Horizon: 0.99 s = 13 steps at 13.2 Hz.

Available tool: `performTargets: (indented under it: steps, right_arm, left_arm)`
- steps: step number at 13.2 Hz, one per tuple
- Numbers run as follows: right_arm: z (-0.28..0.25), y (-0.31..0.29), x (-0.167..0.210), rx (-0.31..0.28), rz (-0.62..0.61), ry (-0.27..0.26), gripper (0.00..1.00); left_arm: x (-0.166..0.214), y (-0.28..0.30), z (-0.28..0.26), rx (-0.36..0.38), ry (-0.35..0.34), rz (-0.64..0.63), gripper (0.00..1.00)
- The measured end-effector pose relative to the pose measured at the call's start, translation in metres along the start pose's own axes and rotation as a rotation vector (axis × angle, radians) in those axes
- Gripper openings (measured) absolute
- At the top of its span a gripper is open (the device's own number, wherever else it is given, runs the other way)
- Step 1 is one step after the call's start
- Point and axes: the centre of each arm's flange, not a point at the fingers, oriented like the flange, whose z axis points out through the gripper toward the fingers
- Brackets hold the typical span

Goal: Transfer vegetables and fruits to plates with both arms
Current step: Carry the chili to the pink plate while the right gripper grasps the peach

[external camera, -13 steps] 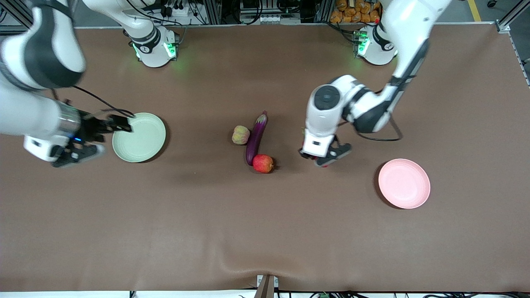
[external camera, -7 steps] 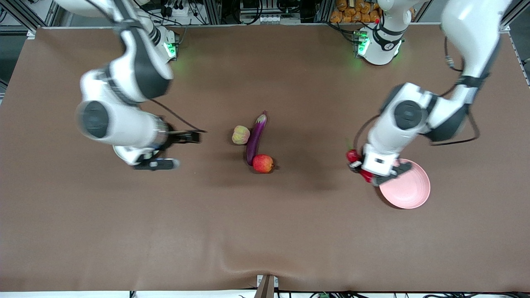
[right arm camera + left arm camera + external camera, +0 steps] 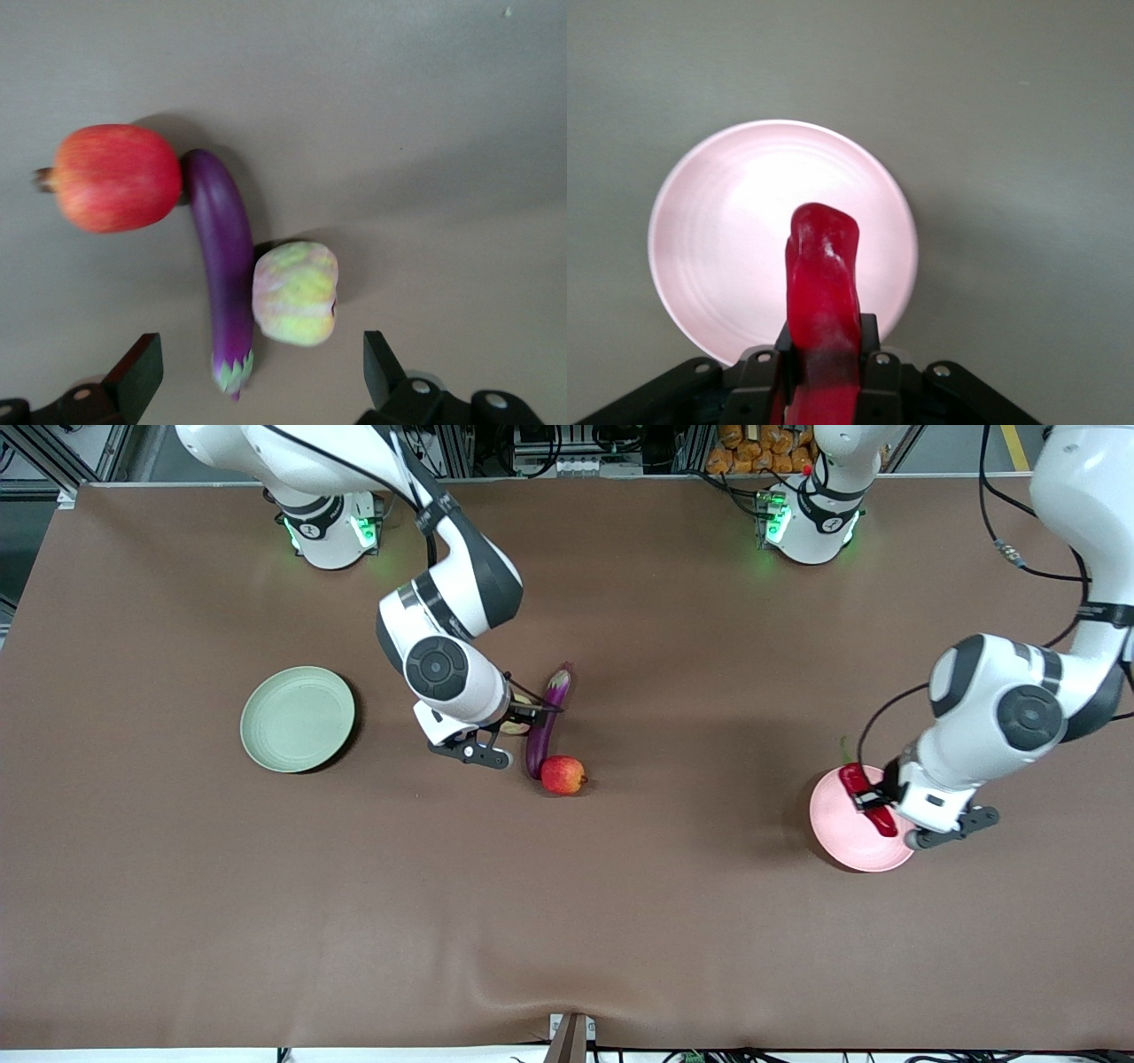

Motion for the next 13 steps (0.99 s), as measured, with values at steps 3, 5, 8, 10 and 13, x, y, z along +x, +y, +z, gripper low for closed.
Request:
performTargets:
  steps: [3,5,8,10,13]
  right_arm:
    - [0.048,-0.009,-0.019,-0.029,-0.006,0.002,1.0]
    - [0.064,-0.012,-0.025,-0.047,-0.011,-0.005,1.0]
    - [0.072,-0.007,-0.024,-0.06,-0.003,-0.011,1.0]
    - [0.08,-0.003,-0.021,-0.061,0.004,-0.006,1.0]
    - [0.092,-0.001,-0.018,-0.059,0.008,0.003,0.93]
  left_arm:
    - [0.026,-0.038,0.033,-0.02,-0.037,-0.028,0.29]
    - [0.036,-0.052,0.052,-0.028,-0.058,-0.046,0.29]
    - [0.038,-0.062,0.071,0.017,-0.054,-0.012,0.29]
    - [0.038,-0.065,0.079,0.044,-0.05,0.01,0.29]
    - [0.037,-0.067,0.084,0.048,-0.056,0.01,0.56]
